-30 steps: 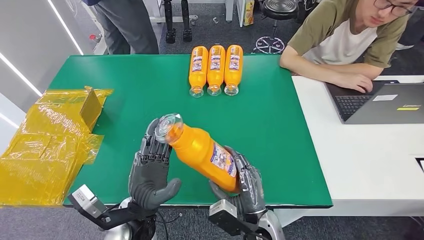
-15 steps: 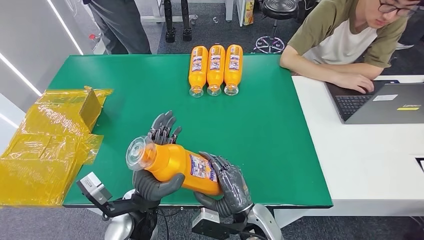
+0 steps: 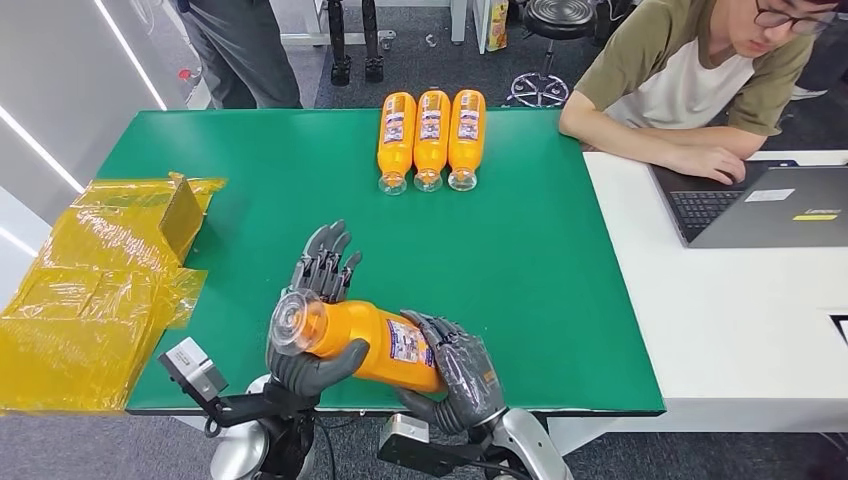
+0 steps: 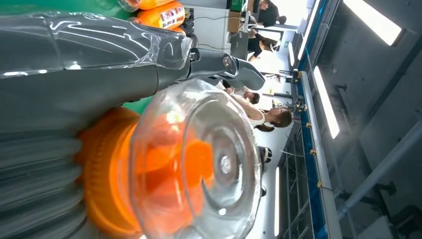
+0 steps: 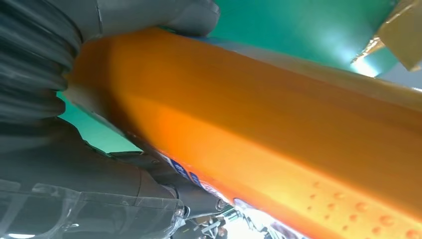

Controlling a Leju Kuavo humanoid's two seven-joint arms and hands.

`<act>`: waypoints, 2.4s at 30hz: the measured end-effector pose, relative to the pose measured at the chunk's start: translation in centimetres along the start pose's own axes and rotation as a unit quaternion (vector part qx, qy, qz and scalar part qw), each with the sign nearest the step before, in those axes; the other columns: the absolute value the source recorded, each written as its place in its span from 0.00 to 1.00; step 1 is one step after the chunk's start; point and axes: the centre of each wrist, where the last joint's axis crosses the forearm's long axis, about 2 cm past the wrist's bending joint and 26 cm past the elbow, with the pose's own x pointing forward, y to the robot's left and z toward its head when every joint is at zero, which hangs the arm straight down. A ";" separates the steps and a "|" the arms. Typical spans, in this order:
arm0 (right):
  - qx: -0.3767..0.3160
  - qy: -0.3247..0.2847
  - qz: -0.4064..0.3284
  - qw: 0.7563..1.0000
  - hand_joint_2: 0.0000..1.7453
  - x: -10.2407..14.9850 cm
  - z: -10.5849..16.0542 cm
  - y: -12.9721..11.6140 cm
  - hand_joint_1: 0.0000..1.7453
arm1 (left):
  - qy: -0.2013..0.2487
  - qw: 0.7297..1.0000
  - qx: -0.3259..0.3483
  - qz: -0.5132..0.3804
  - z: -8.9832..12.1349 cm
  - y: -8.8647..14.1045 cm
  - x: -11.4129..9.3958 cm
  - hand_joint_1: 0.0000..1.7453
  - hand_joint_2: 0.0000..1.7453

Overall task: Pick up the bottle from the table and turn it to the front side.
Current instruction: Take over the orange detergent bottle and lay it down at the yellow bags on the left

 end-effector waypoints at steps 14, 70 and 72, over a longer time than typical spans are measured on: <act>-0.001 0.007 0.017 1.000 1.00 -0.5 -0.7 -0.7 1.00 | -0.004 1.000 -0.004 -0.005 -0.4 0.4 0.3 1.00 1.00; -0.335 -0.084 -0.227 0.911 1.00 1.6 0.6 -4.2 0.00 | 0.286 0.510 -0.163 -0.795 9.2 32.5 10.6 1.00 1.00; -0.341 -0.085 -0.228 0.908 1.00 1.6 0.6 -4.4 0.00 | 0.305 0.507 -0.170 -0.788 9.3 33.0 10.5 1.00 1.00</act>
